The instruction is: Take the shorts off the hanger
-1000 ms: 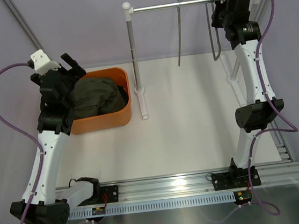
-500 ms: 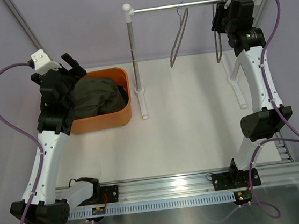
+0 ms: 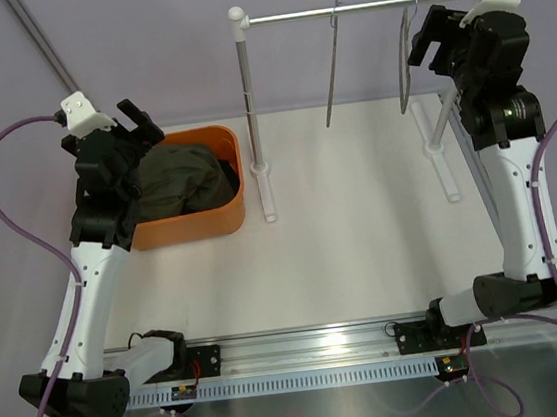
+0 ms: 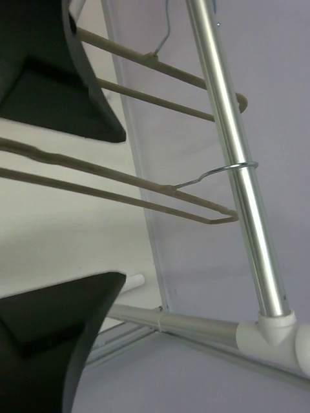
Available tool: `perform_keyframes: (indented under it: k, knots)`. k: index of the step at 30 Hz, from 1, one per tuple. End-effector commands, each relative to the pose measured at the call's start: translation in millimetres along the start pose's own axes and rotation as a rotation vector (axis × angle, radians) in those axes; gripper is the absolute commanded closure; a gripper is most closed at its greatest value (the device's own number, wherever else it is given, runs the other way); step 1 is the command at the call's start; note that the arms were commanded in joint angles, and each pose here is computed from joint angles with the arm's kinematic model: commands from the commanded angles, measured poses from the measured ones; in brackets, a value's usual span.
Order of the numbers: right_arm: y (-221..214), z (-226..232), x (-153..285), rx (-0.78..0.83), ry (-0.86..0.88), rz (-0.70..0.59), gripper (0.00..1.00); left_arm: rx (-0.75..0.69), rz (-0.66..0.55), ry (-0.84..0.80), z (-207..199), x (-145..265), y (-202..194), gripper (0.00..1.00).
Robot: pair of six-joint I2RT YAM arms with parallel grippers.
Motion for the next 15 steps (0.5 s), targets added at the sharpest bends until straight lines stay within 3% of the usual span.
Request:
perform_keyframes:
  k: [1, 7, 8, 15]
  knots:
    - [22.2, -8.6, 33.3, -0.029, -0.032, -0.082, 0.01, 0.038, 0.01, -0.05, -13.7, -1.5, 4.1, 0.01]
    - [5.4, -14.7, 84.2, -0.094, -0.016, -0.065, 0.0, 0.035, 0.054, -0.126, -38.4, 13.0, 0.9, 0.01]
    - [-15.0, -16.1, 83.3, -0.096, -0.019, -0.032, 0.01, 0.035, 0.067, -0.15, -45.6, 17.9, -1.6, 0.01]
    - [-47.8, -26.6, 127.1, -0.127, -0.014, -0.072, 0.01, -0.038, 0.117, -0.21, -66.0, 44.3, -16.2, 0.01]
Point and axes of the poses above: each gripper's point midway between its finger pads, its own x axis back along the fingers, its own z axis along the line the jaws close on, y = z × x, the point moved 2 cm from there along x, back along the fingers, and after that the axes turned 5 degrees about x, right-handed, at the moved point
